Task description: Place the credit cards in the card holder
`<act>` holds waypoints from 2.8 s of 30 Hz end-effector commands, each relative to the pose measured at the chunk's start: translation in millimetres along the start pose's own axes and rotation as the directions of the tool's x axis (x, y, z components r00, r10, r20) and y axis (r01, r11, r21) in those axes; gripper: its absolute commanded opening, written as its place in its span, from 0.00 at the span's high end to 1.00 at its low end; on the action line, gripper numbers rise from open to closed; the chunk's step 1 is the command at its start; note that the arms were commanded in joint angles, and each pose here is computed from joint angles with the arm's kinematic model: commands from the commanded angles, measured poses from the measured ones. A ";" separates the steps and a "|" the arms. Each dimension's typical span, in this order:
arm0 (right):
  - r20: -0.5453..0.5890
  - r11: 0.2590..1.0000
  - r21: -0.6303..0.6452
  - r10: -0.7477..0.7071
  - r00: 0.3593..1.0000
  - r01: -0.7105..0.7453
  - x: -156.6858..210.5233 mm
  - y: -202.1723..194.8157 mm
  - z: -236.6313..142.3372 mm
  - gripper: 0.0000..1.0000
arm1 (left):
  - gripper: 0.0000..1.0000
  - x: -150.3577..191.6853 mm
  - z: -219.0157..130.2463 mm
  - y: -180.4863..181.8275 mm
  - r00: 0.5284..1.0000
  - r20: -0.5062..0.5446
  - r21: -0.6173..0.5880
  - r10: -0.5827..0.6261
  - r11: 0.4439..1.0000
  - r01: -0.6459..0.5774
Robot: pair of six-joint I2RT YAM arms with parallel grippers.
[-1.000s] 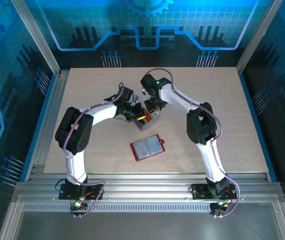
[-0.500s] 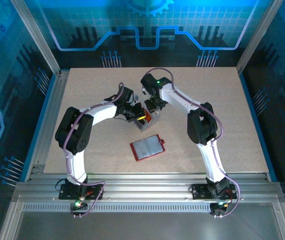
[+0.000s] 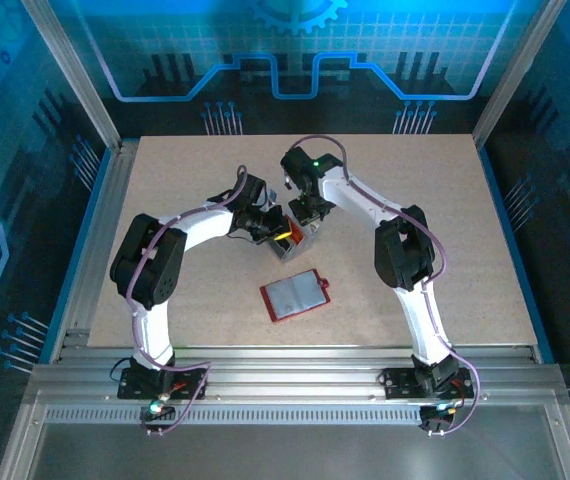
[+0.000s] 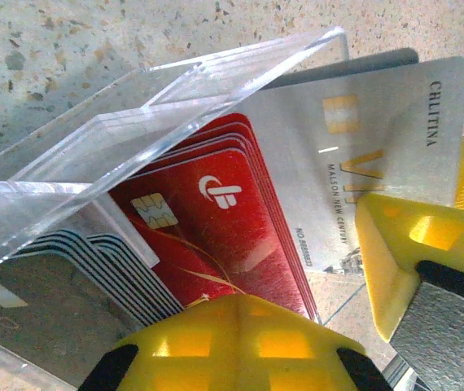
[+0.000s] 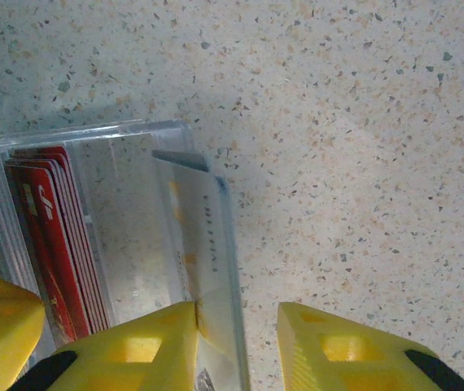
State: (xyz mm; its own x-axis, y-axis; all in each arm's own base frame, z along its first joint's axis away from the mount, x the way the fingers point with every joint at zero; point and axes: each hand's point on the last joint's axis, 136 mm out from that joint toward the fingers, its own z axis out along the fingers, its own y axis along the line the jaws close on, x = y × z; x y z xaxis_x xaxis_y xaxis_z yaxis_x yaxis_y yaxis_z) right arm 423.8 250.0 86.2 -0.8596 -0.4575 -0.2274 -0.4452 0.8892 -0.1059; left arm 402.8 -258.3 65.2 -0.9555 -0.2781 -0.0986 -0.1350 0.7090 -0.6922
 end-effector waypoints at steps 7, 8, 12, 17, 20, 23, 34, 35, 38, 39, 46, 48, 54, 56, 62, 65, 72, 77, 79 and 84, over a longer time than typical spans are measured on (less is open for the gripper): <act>0.031 0.999 0.042 -0.024 0.999 0.023 -3.7 -6.4 -27.3 0.68 | 0.98 16.2 8.8 55.1 0.994 -0.040 -0.153 -0.104 0.984 0.096; 0.032 0.999 0.040 -0.024 0.999 0.023 -3.7 -5.7 -27.9 0.69 | 0.98 16.4 8.7 55.3 0.994 -0.041 -0.152 -0.106 0.983 0.098; 0.030 0.999 0.036 -0.029 0.999 0.028 -3.4 -2.1 -27.7 0.69 | 0.98 16.8 9.0 55.9 0.993 -0.042 -0.152 -0.106 0.983 0.099; 0.033 0.999 0.021 -0.038 0.999 0.037 -3.4 4.2 -30.3 0.73 | 0.98 16.7 8.9 56.4 0.993 -0.042 -0.151 -0.108 0.983 0.100; 0.035 0.999 0.010 -0.045 0.998 0.045 -2.6 8.7 -32.8 0.80 | 0.98 16.1 8.6 56.5 0.993 -0.041 -0.150 -0.110 0.983 0.103; 0.040 0.999 -0.001 -0.052 0.998 0.052 -2.6 13.0 -36.0 0.86 | 0.98 16.0 8.4 56.2 0.993 -0.041 -0.148 -0.110 0.984 0.102; 0.029 0.998 0.043 -0.051 0.998 0.050 -3.4 7.1 -30.8 0.61 | 0.98 16.8 8.1 57.8 0.993 -0.041 -0.146 -0.115 0.983 0.108; 0.026 0.998 0.042 -0.050 0.998 0.049 -4.0 7.0 -28.9 0.61 | 0.98 16.8 8.1 57.8 0.993 -0.041 -0.146 -0.115 0.983 0.108; 0.012 0.998 0.037 -0.053 0.999 0.053 -4.2 9.7 -21.3 0.60 | 0.98 16.4 7.9 58.1 0.992 -0.040 -0.146 -0.116 0.983 0.109; 0.008 0.998 0.034 -0.054 0.999 0.053 -4.3 10.2 -18.4 0.61 | 0.98 16.3 7.8 58.1 0.992 -0.040 -0.146 -0.116 0.983 0.109; -0.028 0.998 0.028 -0.054 0.998 0.055 -0.2 12.4 -0.4 0.64 | 0.99 16.4 7.9 59.1 0.992 -0.041 -0.147 -0.119 0.983 0.112; -0.034 0.998 0.026 -0.054 0.998 0.055 0.7 12.8 2.5 0.64 | 0.98 16.0 7.7 58.7 0.992 -0.040 -0.146 -0.118 0.983 0.111; -0.047 0.998 0.027 -0.053 0.997 0.054 1.8 10.6 8.9 0.66 | 0.99 16.1 7.8 59.7 0.992 -0.040 -0.147 -0.120 0.983 0.113; -0.049 0.998 0.040 -0.052 0.997 0.054 2.2 7.4 9.5 0.68 | 0.98 16.2 7.5 61.0 0.992 -0.040 -0.151 -0.123 0.982 0.116; -0.034 0.997 0.066 -0.042 0.999 0.044 1.3 -0.3 4.7 0.72 | 0.99 16.6 7.7 62.7 0.991 -0.041 -0.153 -0.128 0.981 0.120; -0.026 0.996 0.076 -0.045 0.999 0.047 0.3 -2.6 0.8 0.72 | 0.98 16.0 8.4 62.8 0.991 -0.040 -0.153 -0.128 0.981 0.120; -0.012 0.995 0.093 -0.047 0.999 0.048 -1.7 -6.9 -6.8 0.73 | 0.99 17.1 9.6 64.7 0.990 -0.042 -0.156 -0.133 0.980 0.125; -0.003 0.994 0.094 -0.050 0.999 0.050 -3.0 -7.1 -11.9 0.73 | 0.99 16.7 9.9 64.4 0.990 -0.042 -0.154 -0.133 0.980 0.125; -0.001 0.994 0.095 -0.050 0.999 0.050 -3.3 -7.4 -12.6 0.74 | 0.99 16.8 10.1 64.5 0.990 -0.043 -0.155 -0.133 0.980 0.124; 0.003 0.994 0.093 -0.049 0.999 0.048 -3.4 -8.0 -16.0 0.76 | 0.99 17.0 10.0 65.6 0.990 -0.043 -0.156 -0.134 0.980 0.126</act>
State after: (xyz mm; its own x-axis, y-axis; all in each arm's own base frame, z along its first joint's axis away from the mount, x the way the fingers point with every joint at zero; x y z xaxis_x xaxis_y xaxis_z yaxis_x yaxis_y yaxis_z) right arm 422.7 257.7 82.2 -0.8400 -0.5029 -0.2038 -0.4784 0.8636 -0.1593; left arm 403.2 -257.6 64.9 -0.9551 -0.2831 -0.0876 -0.1380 0.6865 -0.7139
